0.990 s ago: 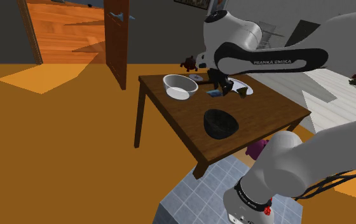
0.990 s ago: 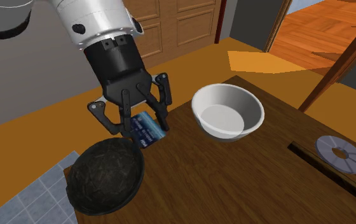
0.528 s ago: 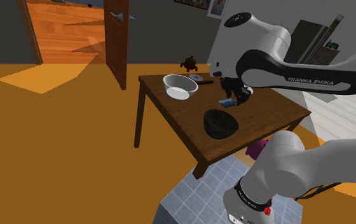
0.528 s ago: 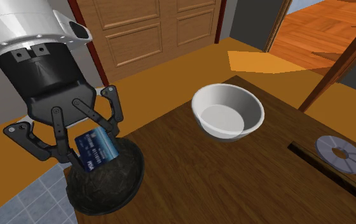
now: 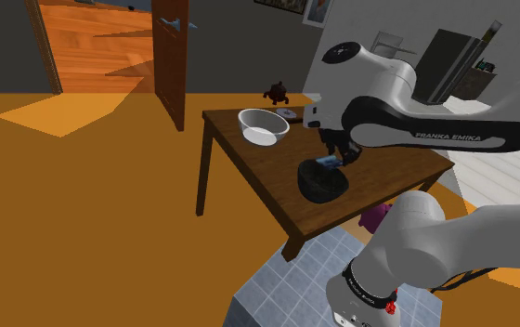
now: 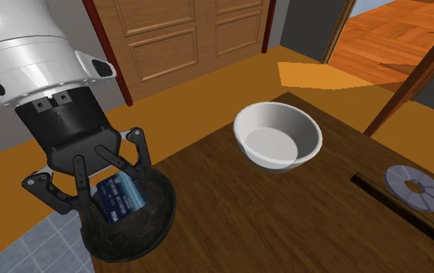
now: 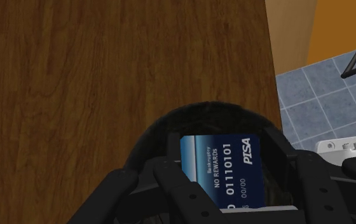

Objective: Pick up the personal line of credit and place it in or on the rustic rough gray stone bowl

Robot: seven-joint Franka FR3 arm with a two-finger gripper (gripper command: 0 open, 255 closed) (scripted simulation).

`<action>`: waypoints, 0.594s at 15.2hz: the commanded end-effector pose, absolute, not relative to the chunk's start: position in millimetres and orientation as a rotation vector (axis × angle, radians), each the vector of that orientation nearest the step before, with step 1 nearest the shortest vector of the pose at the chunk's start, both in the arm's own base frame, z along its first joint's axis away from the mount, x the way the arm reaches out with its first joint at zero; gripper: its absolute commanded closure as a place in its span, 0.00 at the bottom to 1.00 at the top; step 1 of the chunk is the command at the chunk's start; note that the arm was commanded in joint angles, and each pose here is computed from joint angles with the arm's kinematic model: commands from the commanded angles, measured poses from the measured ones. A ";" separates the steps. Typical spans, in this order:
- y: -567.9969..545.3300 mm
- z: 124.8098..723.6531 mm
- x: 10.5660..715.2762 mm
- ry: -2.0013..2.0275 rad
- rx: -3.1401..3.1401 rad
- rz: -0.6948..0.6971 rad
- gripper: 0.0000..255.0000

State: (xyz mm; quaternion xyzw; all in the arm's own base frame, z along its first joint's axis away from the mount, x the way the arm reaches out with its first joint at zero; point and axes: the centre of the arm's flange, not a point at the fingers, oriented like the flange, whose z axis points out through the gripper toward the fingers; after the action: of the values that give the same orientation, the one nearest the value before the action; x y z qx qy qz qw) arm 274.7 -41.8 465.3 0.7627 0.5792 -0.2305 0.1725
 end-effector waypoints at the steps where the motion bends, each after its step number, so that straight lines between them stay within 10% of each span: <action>1: -42.1 453.4 274.9 1.643 2.164 -0.654 1.00; 9: -42.0 418.4 274.8 1.644 2.164 -0.654 1.00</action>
State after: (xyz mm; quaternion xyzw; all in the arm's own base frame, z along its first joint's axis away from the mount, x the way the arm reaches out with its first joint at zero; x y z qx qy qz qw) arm 275.1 -42.0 420.9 0.7627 0.5792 -0.2305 0.1724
